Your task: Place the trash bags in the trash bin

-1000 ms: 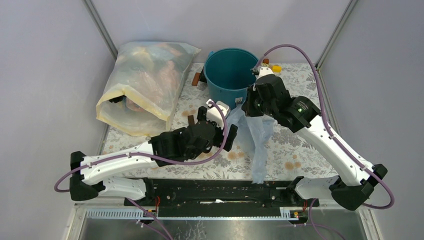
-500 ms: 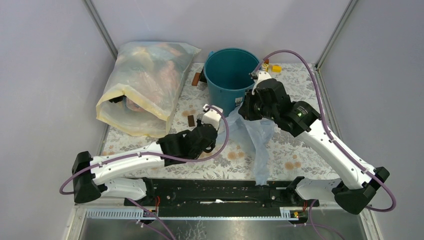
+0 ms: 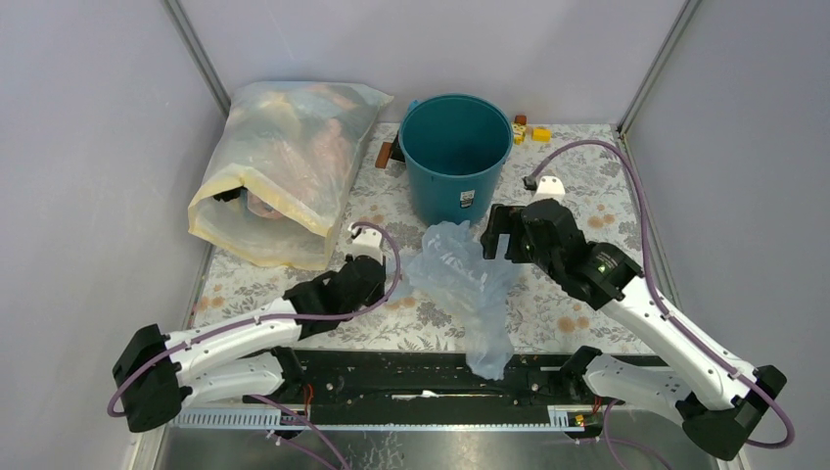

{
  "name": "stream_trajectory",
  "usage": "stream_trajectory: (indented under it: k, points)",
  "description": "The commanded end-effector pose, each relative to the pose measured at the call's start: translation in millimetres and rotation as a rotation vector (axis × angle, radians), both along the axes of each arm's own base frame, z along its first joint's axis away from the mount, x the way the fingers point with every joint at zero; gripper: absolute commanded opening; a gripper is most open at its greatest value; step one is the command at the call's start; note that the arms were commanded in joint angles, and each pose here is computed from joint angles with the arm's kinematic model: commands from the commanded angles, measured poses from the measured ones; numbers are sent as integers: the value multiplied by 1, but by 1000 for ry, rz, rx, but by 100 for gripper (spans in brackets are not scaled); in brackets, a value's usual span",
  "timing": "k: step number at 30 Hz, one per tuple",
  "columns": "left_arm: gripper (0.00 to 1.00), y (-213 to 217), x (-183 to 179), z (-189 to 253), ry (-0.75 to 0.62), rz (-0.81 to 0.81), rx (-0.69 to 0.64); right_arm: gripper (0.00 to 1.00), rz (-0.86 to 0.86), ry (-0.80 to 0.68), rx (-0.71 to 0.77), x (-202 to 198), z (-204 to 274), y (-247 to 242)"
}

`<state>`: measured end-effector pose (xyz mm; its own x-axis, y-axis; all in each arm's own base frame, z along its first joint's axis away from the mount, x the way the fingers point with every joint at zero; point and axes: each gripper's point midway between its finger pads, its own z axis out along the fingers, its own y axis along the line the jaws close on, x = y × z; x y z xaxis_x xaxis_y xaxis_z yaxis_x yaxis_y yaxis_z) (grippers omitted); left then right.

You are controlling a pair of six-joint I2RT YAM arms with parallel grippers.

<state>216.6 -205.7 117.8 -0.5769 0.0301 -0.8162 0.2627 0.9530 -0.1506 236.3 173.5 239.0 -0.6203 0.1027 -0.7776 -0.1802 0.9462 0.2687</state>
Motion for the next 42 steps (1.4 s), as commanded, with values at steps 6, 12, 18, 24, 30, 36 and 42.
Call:
stream_trajectory:
  k: [6,12,18,24,30,36,42]
  points:
    - [0,-36,-29,-10,39,-211,-214,99,-281,29,95,36,-44,-40]
    - [0,-24,-27,-22,57,-174,-140,86,-209,-17,83,48,-59,-36]
    - [0,-23,-26,-30,74,-165,-120,80,-125,104,-51,53,-88,-29]
    - [0,-22,-26,-27,70,-155,-127,63,-236,120,-49,60,-106,-38]
    - [0,9,-16,-37,99,33,-73,11,-397,46,-67,62,-95,-72]
    - [0,46,0,-50,168,210,-100,2,-659,-68,-67,44,-80,-133]
    - [0,72,9,-48,171,324,-161,0,-900,-146,-47,15,-75,-183]
